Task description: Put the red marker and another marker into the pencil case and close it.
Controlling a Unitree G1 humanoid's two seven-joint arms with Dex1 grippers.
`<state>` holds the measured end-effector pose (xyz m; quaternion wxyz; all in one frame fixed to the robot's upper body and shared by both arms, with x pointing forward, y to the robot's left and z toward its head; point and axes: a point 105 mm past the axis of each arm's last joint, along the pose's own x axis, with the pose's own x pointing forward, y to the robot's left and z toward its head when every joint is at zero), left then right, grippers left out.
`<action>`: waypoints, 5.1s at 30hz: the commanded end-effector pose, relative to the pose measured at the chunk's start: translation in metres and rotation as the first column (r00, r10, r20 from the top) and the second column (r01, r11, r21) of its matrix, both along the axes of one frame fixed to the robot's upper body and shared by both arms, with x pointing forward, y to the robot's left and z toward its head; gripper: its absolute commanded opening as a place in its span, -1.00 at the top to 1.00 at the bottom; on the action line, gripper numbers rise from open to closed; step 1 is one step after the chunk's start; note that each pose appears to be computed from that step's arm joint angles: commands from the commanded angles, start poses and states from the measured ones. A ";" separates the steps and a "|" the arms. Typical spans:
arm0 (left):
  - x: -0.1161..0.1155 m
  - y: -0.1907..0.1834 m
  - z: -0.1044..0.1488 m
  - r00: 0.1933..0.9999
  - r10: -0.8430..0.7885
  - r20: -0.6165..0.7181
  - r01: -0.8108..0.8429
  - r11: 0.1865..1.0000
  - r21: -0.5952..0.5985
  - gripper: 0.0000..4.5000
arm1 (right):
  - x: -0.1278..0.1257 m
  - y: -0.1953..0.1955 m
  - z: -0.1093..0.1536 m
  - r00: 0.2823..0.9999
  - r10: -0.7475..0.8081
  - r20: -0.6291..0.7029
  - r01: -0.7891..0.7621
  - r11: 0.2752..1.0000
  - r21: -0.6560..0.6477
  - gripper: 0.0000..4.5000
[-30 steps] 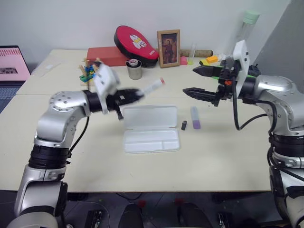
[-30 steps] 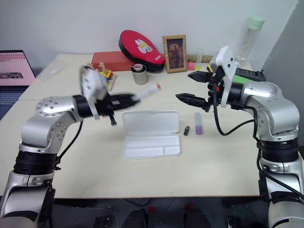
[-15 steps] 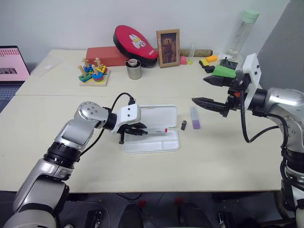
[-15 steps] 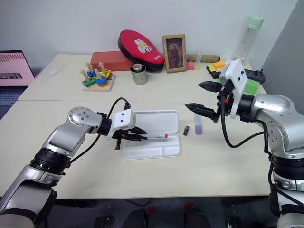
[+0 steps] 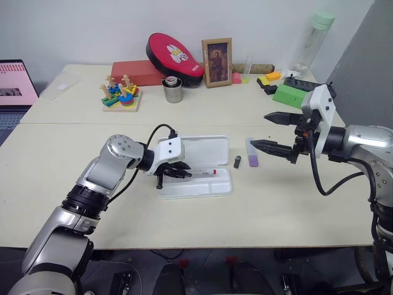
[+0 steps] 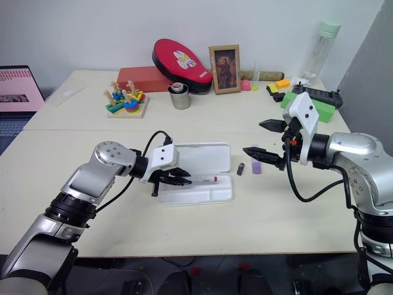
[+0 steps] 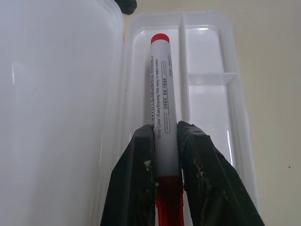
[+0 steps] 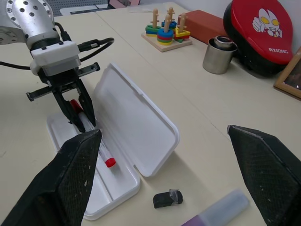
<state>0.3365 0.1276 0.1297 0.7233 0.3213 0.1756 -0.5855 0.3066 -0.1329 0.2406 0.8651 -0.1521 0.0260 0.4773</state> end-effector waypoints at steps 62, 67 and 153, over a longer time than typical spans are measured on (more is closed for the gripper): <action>-0.039 -0.011 0.089 0.978 0.188 0.087 -0.076 0.716 -0.694 -0.99 | 0.080 -0.010 -0.133 0.643 -0.712 -0.282 0.699 0.696 -0.165 -1.00; -0.042 -0.014 0.091 0.981 0.175 0.085 -0.067 0.714 -0.697 -1.00 | 0.079 -0.010 -0.138 0.641 -0.719 -0.269 0.698 0.692 -0.186 -0.92; -0.100 0.065 0.050 0.914 0.397 -0.084 -0.376 0.749 -0.545 -1.00 | 0.019 0.117 -0.050 0.947 0.292 -0.136 -0.313 0.933 -0.178 -0.99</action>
